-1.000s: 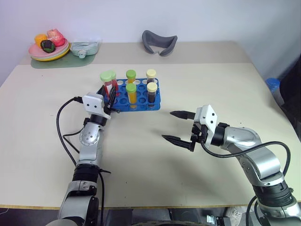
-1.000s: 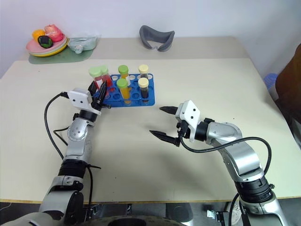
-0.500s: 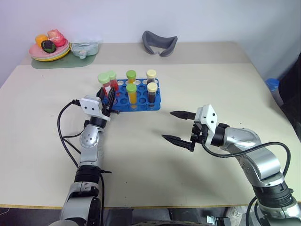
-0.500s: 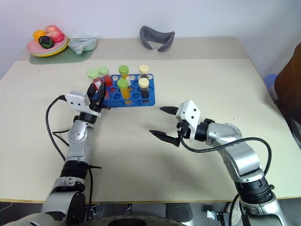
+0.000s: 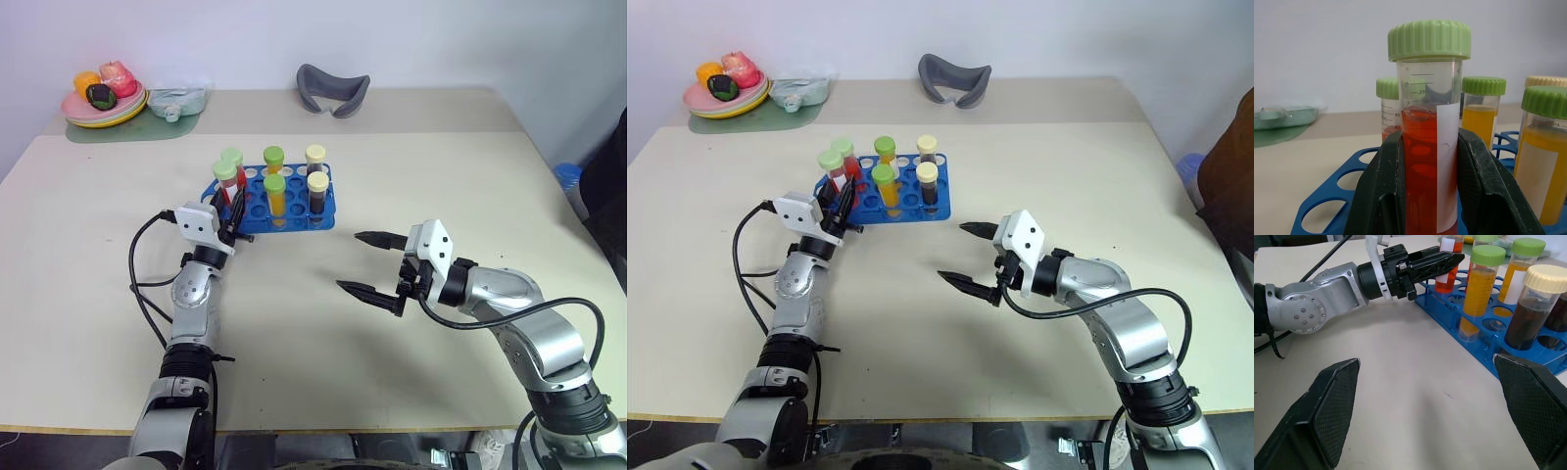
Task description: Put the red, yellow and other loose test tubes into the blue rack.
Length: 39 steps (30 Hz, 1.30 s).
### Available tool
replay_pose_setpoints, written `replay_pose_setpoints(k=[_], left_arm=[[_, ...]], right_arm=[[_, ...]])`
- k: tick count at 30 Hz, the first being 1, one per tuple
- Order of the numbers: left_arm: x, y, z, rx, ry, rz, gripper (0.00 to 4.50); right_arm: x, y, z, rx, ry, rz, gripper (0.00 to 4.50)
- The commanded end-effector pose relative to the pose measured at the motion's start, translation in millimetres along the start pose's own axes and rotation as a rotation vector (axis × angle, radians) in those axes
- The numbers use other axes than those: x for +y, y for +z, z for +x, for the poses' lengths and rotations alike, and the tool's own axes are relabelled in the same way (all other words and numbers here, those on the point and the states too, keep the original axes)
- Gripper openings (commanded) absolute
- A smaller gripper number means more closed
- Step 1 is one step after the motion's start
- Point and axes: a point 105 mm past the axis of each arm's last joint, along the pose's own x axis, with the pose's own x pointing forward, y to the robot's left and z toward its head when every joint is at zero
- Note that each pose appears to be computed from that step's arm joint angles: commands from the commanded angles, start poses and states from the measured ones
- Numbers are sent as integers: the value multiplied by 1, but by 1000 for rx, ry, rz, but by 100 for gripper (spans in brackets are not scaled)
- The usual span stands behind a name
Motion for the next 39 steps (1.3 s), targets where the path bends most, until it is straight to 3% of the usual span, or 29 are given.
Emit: replay_pose_setpoints(k=[1,5,6,10,15,19,24,29,31,39], left_arm=[[1,5,1,-15,9,-4,220],[4,10,0,-29,20,30,420],[5,12,0,-37,21,35,438],[12,28,-6,-71,29,39,438],[27,64,-16,-133,63,103,438],[31,85,-22,-126,17,37,438],[48,90,-49,77,-169,94,438],[78,73,-91,366,-277,225,438],[89,74,-101,400,-260,216,438],[89,67,-123,464,-268,168,438]], right_arm=[[7,12,1,-38,26,-31,450],[7,12,1,-38,27,-31,450],[7,12,0,-38,26,-31,450],[7,11,-2,-34,22,-29,450],[2,8,-7,-19,17,-27,450],[-4,7,-10,-8,6,-34,450],[-25,-2,-34,72,-61,-42,450],[-34,-14,-72,194,-80,-29,450],[-40,-15,-83,210,-112,-23,450],[-57,-16,-105,231,-226,-16,450]])
